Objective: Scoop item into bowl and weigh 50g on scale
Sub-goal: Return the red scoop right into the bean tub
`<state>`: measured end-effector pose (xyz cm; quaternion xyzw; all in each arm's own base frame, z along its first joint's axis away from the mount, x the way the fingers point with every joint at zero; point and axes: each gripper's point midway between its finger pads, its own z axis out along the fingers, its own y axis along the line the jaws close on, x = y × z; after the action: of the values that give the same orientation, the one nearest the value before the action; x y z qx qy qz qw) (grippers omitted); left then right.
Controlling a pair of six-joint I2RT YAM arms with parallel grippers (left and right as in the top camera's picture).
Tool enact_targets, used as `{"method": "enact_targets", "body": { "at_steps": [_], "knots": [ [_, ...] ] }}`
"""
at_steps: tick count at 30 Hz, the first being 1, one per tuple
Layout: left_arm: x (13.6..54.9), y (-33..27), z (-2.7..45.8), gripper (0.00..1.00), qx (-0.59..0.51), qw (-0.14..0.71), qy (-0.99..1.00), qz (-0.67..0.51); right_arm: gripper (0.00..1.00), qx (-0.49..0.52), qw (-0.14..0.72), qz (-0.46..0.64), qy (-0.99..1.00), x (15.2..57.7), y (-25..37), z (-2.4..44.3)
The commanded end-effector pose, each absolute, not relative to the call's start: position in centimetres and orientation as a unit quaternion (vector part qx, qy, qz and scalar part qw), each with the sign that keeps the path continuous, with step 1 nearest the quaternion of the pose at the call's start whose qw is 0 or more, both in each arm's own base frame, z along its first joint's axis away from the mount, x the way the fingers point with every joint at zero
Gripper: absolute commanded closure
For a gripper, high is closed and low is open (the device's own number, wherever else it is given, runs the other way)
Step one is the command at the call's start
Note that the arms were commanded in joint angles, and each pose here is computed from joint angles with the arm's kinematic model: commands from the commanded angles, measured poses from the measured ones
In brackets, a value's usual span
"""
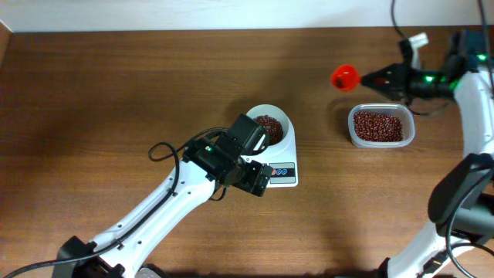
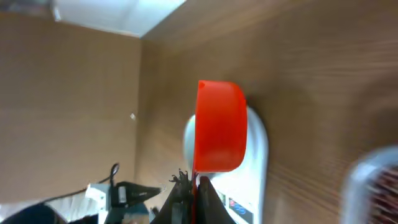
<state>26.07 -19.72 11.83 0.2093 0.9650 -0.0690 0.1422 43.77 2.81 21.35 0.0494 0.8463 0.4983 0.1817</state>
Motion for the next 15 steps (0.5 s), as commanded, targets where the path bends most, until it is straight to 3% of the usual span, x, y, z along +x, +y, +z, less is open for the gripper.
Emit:
{"method": "enact_targets", "body": {
  "at_steps": [1,7,15],
  "knots": [
    [26.0,-19.6,12.1,0.01,0.208,0.149,0.964,-0.069,0.96,0.100,0.183,0.432,0.877,43.6,-2.0,19.4],
    [26.0,-19.6,12.1,0.01,0.208,0.149,0.964,-0.069,0.96,0.158,0.089,0.268,0.946,39.8,-6.4,14.4],
    [26.0,-19.6,12.1,0.01,0.208,0.149,0.964,-0.069,0.96,0.170,0.055,0.108,0.978,39.4,-7.6,12.2]
  ]
}}
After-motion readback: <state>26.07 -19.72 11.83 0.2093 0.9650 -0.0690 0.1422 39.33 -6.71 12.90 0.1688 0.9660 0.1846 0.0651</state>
